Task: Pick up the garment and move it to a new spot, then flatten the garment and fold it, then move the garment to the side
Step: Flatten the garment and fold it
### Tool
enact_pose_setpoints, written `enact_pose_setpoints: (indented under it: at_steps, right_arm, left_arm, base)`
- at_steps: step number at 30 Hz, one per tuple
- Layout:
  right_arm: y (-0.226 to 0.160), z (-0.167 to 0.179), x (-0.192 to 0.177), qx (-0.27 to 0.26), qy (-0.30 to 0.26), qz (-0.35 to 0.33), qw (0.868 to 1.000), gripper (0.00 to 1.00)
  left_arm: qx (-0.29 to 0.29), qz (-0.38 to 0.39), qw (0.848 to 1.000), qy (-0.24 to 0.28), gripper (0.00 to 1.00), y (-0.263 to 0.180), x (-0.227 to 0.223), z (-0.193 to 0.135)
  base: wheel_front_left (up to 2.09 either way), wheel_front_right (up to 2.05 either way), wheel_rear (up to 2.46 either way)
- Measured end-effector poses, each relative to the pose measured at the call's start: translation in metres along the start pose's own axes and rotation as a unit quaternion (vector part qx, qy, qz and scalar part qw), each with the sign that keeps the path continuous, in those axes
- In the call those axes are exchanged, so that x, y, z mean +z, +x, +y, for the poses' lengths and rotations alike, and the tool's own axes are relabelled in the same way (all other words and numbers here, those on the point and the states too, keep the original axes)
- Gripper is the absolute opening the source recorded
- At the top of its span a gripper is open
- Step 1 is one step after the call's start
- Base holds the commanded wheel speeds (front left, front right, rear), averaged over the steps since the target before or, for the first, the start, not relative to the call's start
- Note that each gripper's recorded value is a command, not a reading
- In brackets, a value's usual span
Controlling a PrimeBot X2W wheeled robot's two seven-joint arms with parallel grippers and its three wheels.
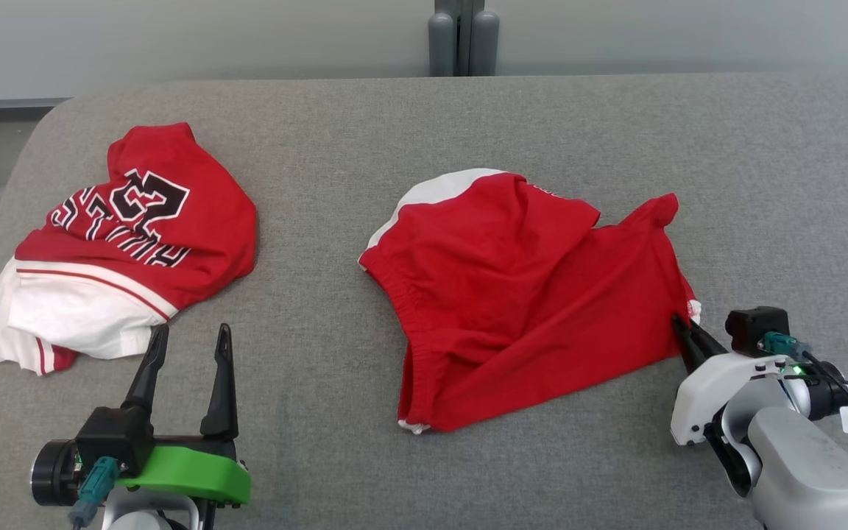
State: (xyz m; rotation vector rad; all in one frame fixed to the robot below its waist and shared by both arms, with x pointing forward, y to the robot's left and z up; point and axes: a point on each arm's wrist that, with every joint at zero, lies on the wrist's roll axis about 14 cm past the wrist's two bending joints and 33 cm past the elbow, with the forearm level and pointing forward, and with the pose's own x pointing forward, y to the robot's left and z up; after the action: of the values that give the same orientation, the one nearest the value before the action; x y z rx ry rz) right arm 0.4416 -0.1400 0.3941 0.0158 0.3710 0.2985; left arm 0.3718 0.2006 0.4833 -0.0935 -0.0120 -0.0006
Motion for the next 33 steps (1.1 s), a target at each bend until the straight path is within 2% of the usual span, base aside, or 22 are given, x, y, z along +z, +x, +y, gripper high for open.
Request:
enact_pose_setpoints:
  at_steps: [4, 9, 19, 20, 26, 33]
  right_arm:
    - [-0.006, 0.006, 0.013, 0.008, 0.013, -0.029, 0.999, 0.00]
    - [-0.034, 0.011, 0.015, 0.016, 0.031, -0.061, 0.998, 0.00]
    - [-0.094, 0.017, -0.017, 0.003, 0.098, -0.033, 0.995, 0.00]
    - [-0.097, 0.016, -0.017, 0.002, 0.088, -0.031, 0.996, 0.00]
    - [-0.092, 0.009, 0.010, -0.001, 0.058, -0.054, 0.997, 0.00]
    - [-0.056, 0.004, 0.036, 0.000, 0.042, -0.062, 0.997, 0.00]
  left_arm:
    - [-0.006, -0.002, 1.000, -0.003, 1.00, 0.001, 0.001, -0.005]
    - [-0.018, -0.008, 1.000, -0.005, 1.00, 0.001, 0.005, -0.013]
    - [-0.034, -0.011, 0.999, -0.008, 1.00, 0.000, 0.006, -0.024]
    - [-0.035, -0.011, 0.999, -0.008, 1.00, 0.001, 0.006, -0.025]
    - [-0.040, -0.011, 0.999, -0.005, 1.00, 0.000, 0.006, -0.028]
    - [-0.032, -0.006, 0.999, -0.005, 1.00, -0.002, 0.003, -0.022]
  base:
    - [0.00, 0.00, 0.00]
    - [0.00, 0.00, 0.00]
    - [0.00, 0.00, 0.00]
    - [0.00, 0.00, 0.00]
    - [0.00, 0.00, 0.00]
    - [0.00, 0.00, 0.00]
